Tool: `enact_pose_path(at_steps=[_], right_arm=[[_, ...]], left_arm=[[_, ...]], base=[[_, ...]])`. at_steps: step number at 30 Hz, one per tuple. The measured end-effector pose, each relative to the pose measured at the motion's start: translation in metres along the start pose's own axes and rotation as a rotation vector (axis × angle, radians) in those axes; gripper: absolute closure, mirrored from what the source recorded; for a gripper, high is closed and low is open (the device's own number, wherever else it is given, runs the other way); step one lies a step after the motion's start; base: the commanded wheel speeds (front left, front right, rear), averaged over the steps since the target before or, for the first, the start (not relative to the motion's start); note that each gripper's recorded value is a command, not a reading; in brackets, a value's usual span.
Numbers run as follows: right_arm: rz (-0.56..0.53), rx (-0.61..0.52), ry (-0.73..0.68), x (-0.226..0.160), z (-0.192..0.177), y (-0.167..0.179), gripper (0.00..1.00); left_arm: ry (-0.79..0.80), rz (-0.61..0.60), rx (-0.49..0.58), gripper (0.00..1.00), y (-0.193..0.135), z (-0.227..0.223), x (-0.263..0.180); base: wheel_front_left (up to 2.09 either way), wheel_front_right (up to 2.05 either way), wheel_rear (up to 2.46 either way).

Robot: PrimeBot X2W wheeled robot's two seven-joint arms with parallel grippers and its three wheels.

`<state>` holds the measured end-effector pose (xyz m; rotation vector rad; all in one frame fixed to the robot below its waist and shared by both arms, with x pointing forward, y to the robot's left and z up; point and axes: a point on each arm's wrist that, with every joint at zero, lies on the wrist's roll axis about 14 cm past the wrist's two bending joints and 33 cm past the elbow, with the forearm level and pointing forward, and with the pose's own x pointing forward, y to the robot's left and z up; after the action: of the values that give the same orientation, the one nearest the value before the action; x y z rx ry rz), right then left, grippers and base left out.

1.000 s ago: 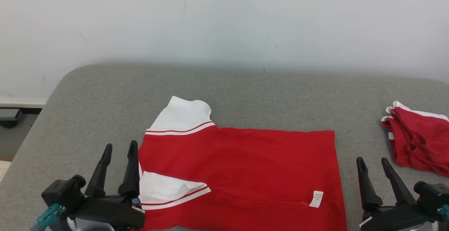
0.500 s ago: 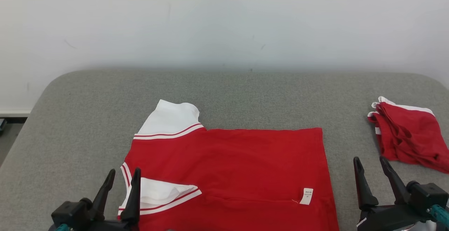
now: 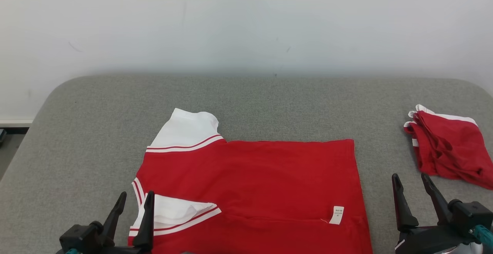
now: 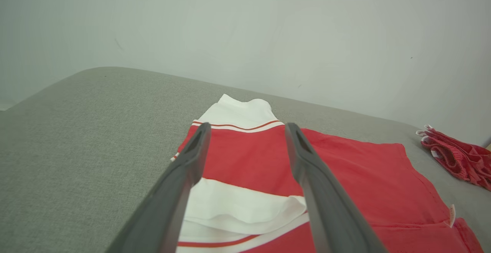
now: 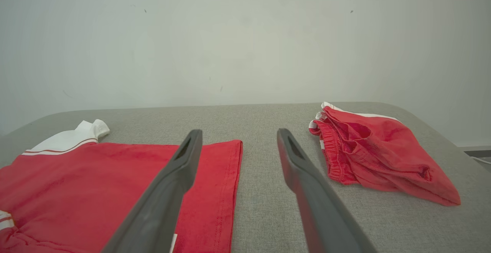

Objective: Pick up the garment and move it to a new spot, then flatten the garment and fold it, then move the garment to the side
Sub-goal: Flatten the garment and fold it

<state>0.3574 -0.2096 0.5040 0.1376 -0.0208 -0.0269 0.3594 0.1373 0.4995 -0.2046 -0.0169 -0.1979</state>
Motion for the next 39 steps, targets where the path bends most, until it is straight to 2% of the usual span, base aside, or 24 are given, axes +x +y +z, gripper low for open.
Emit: enact_pose_path(at_steps=[13, 19, 26, 35, 39], right_arm=[[0.011, -0.003, 0.035, 0.003, -0.007, 0.004, 0.0], [0.059, -0.063, 0.065, 0.01, -0.009, 0.017, 0.0], [0.106, -0.138, 0.146, 0.029, -0.01, 0.019, 0.0], [0.111, -0.174, 0.243, 0.065, -0.008, 0.016, 0.0], [0.12, -0.186, 0.329, 0.079, -0.02, 0.02, 0.0]], left_arm=[[0.021, -0.009, 0.005, 0.0, 0.0, -0.006, 0.002], [0.06, -0.022, 0.009, 0.0, -0.002, -0.012, 0.008], [0.041, -0.046, 0.049, 0.0, -0.004, 0.002, 0.035], [0.12, -0.076, 0.133, 0.0, 0.0, 0.008, 0.085], [0.158, -0.081, 0.149, 0.0, 0.002, 0.006, 0.108]], base=[[0.0, 0.0, 0.0], [0.0, 0.0, 0.0], [0.0, 0.0, 0.0], [0.0, 0.0, 0.0], [0.0, 0.0, 0.0]])
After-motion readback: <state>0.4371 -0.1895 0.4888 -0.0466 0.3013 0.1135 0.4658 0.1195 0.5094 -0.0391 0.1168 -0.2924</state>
